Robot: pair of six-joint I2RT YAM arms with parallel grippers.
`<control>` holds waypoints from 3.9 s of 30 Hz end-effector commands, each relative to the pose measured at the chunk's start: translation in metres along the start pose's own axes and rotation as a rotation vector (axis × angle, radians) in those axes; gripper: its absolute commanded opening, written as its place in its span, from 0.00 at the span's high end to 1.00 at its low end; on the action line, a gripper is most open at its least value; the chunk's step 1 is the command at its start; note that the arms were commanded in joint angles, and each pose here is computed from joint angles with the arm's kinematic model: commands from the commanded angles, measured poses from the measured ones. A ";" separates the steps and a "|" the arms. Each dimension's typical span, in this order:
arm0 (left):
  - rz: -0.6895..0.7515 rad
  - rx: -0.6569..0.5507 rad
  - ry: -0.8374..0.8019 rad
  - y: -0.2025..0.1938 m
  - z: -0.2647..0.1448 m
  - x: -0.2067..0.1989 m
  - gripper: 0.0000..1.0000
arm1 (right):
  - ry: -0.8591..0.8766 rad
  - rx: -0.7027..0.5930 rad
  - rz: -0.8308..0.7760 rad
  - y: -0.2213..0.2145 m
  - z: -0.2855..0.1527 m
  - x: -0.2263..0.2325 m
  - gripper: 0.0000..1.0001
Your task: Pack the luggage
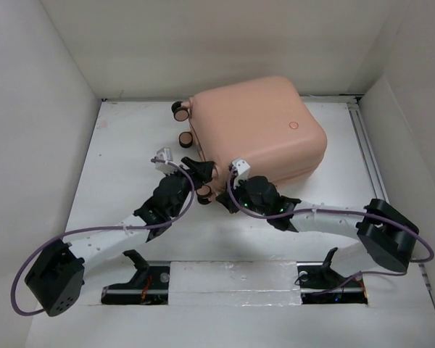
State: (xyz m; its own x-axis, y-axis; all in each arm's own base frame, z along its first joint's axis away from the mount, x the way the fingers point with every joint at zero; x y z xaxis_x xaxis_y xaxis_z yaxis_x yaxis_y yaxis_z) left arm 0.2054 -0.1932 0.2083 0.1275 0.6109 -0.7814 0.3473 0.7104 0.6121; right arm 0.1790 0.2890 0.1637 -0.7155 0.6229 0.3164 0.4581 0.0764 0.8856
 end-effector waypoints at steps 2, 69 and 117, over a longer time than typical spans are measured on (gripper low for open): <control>-0.105 0.303 -0.444 -0.025 -0.037 -0.089 1.00 | 0.143 -0.210 0.083 0.033 0.009 0.030 1.00; -0.419 -0.187 -0.203 0.159 0.152 0.052 1.00 | -0.015 -0.187 0.114 0.027 -0.070 -0.010 1.00; -0.460 -0.056 -0.153 0.135 0.175 0.048 0.15 | -0.122 -0.204 0.156 0.010 -0.130 -0.092 0.75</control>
State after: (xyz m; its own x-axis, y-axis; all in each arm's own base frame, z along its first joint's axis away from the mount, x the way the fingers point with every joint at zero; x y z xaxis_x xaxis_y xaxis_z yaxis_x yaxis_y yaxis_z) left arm 0.4102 -0.1260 0.2042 0.0086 0.2297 -0.9732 0.3765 0.9009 0.2159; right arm 0.1789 0.1237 0.1786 -0.5023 0.7432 0.4420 0.4855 -0.1805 0.8554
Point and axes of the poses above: each gripper's point midway between its finger pads, its own z axis out along the fingers, its own x axis along the line the jaws close on, y = z × x, the point moved 9 cm from there along -z, back along the fingers, and after that the axes turned 2 degrees about -z, right-handed, at the moved point
